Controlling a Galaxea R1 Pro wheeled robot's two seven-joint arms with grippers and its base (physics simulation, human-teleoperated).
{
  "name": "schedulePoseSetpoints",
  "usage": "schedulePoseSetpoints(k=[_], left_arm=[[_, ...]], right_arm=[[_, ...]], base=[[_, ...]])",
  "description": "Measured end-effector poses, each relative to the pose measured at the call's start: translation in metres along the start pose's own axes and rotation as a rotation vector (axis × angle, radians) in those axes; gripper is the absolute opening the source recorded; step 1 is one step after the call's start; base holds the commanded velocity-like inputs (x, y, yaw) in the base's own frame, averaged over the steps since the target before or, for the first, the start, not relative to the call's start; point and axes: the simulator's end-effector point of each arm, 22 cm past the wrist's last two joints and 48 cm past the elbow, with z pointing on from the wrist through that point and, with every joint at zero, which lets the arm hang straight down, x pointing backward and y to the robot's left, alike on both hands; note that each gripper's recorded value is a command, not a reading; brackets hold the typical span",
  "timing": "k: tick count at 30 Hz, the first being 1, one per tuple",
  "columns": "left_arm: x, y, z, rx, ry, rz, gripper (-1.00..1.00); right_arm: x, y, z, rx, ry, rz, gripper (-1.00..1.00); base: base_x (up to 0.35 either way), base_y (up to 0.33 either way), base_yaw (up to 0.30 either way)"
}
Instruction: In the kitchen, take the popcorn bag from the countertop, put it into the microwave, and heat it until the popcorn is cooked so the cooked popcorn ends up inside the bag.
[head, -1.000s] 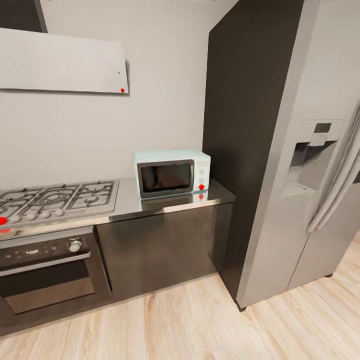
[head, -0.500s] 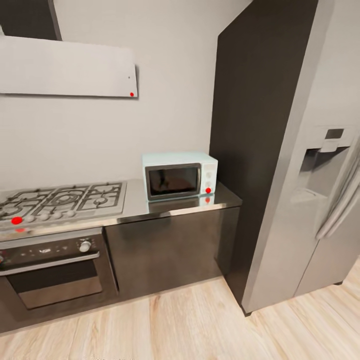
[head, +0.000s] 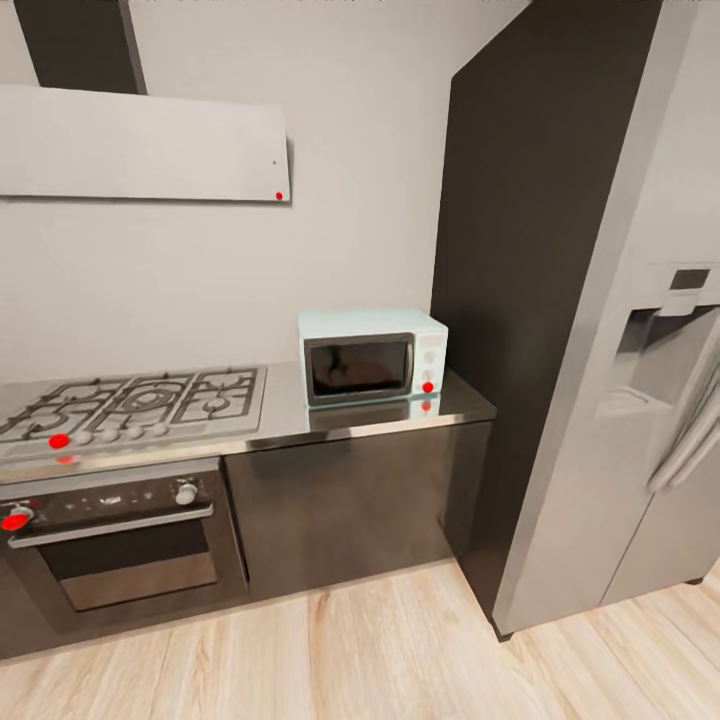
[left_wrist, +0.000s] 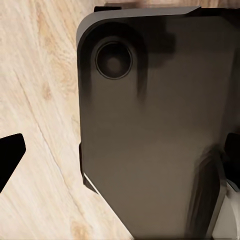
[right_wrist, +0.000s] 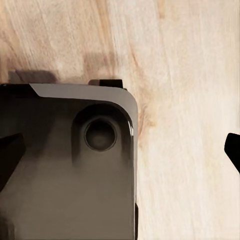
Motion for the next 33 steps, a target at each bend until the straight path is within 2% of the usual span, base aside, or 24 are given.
schedulePoseSetpoints(k=[20, 26, 29, 33], left_arm=[[0.003, 0.0, -0.028, 0.0, 0.001, -0.001, 1.0], [0.004, 0.0, -0.036, 0.0, 0.001, -0.001, 1.0], [0.004, 0.0, -0.04, 0.0, 0.001, -0.001, 1.0], [0.005, 0.0, -0.045, 0.0, 0.001, -0.001, 1.0]], right_arm=[[-0.005, -0.001, -0.028, -0.002, -0.008, 0.0, 1.0], [-0.009, 0.001, -0.036, -0.006, -0.013, -0.005, 1.0], [-0.031, 0.0, -0.039, -0.003, -0.057, -0.007, 1.0], [-0.091, -0.001, -0.046, -0.003, -0.181, -0.008, 1.0]], base=[[0.0, 0.0, 0.0], [0.0, 0.0, 0.196], [0.0, 0.0, 0.261], [0.0, 0.0, 0.156]])
